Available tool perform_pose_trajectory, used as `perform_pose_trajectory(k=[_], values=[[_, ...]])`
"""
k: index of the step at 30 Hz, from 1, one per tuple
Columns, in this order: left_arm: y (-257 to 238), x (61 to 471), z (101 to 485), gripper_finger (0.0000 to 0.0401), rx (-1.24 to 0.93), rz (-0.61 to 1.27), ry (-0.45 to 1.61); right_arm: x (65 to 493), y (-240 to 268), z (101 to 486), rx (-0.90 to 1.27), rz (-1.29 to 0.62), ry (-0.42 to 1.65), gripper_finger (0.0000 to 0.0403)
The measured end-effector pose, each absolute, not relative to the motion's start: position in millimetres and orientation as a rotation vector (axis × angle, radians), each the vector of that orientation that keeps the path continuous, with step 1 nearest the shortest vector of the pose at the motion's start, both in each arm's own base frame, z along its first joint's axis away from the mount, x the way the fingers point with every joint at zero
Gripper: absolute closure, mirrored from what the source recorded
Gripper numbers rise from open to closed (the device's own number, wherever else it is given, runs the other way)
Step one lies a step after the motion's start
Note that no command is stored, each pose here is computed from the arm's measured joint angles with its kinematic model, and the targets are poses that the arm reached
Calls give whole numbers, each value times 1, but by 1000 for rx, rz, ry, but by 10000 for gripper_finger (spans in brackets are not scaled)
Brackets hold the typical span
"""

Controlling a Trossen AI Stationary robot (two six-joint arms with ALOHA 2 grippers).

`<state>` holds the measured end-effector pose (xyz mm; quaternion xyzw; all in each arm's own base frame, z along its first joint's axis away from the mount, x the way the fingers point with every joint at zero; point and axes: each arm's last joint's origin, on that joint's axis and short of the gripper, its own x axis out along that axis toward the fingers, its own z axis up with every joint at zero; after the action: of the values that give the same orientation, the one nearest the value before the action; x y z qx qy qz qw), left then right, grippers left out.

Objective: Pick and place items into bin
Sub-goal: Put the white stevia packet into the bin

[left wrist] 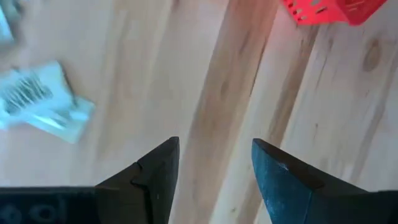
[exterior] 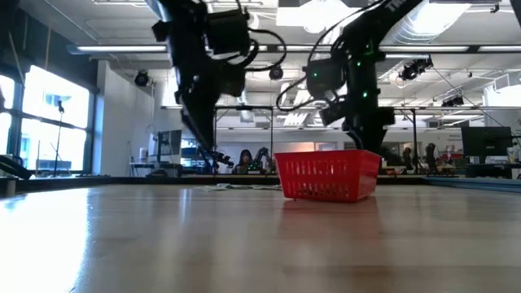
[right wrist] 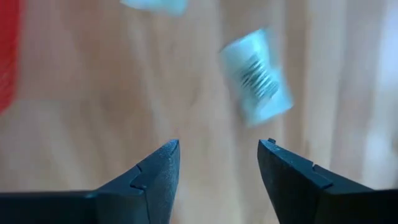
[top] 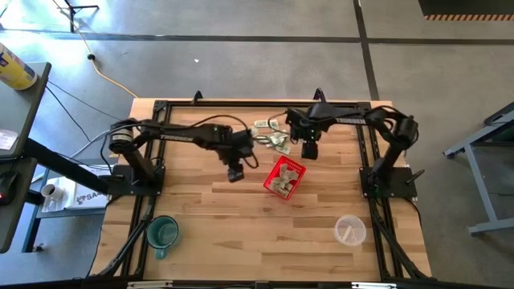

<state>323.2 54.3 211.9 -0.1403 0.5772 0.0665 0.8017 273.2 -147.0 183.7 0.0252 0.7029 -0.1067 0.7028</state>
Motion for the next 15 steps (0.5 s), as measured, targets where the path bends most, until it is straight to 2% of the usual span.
perform_pose_trajectory(k=[6, 15], values=[[48, 296, 176, 165, -516, 225, 1248, 278, -175, 164, 26, -211, 1511, 190], [46, 283, 167, 165, -611, 292, 1215, 283, -192, 133, 36, -160, 1576, 203]])
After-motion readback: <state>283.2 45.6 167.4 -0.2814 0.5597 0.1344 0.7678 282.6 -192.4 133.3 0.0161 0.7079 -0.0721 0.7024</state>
